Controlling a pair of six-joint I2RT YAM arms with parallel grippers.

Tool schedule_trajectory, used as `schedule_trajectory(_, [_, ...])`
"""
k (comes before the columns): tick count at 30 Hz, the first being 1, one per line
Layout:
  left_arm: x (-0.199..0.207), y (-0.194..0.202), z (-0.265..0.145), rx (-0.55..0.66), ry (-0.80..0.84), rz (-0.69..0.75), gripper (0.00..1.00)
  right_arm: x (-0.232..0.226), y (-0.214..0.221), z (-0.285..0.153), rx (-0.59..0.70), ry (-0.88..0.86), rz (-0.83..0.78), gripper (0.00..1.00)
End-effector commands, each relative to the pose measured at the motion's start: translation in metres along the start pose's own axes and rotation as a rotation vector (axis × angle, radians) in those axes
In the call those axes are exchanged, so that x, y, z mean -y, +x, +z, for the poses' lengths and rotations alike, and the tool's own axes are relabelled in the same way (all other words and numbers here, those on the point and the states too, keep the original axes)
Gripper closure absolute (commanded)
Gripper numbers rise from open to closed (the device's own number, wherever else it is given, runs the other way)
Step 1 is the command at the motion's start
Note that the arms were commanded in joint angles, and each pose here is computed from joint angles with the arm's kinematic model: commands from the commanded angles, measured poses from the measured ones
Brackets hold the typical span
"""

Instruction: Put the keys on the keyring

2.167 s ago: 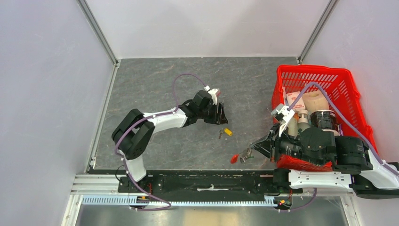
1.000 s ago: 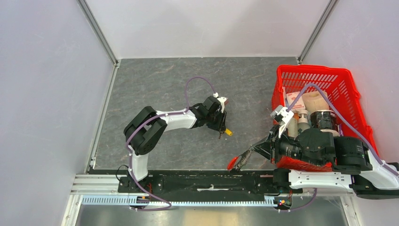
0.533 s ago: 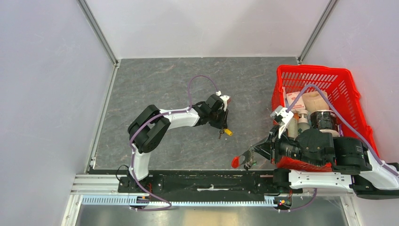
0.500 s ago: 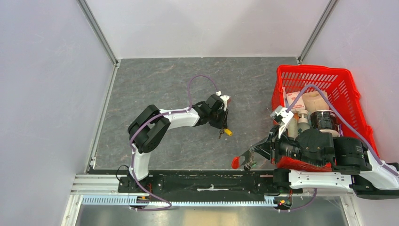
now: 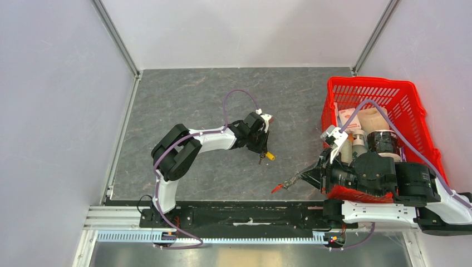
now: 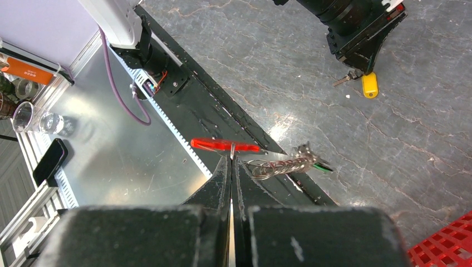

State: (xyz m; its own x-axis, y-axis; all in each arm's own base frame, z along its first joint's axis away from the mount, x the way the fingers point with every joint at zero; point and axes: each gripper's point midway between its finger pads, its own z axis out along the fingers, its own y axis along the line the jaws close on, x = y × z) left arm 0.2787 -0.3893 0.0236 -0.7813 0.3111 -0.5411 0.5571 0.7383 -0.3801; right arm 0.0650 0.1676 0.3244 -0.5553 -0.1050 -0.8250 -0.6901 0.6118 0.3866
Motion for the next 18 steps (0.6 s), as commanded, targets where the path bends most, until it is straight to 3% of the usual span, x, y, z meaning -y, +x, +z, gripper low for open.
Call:
schedule_trajectory(1, [0.005,-0.012,0.0,0.03,0.006,0.053,0.79,-0.006,-0.006,-0.003,0.029,-0.03,0.024,1.0])
schedule_trajectory(4, [0.004,-0.013,0.001,0.032,0.003,0.051,0.87,-0.006,-0.007,-0.003,0.031,-0.032,0.024,1.0])
schedule_trajectory(6, [0.006,-0.016,0.0,0.04,0.007,0.053,0.98,-0.006,-0.006,-0.001,0.027,-0.029,0.023,1.0])
schedule_trajectory(11, [0.034,-0.034,-0.025,0.096,0.07,0.104,0.98,-0.006,-0.003,0.002,0.016,-0.025,0.015,1.0])
schedule_trajectory(18, [0.09,-0.048,-0.109,0.196,0.25,0.193,0.98,-0.014,-0.008,0.002,0.015,-0.057,-0.014,1.0])
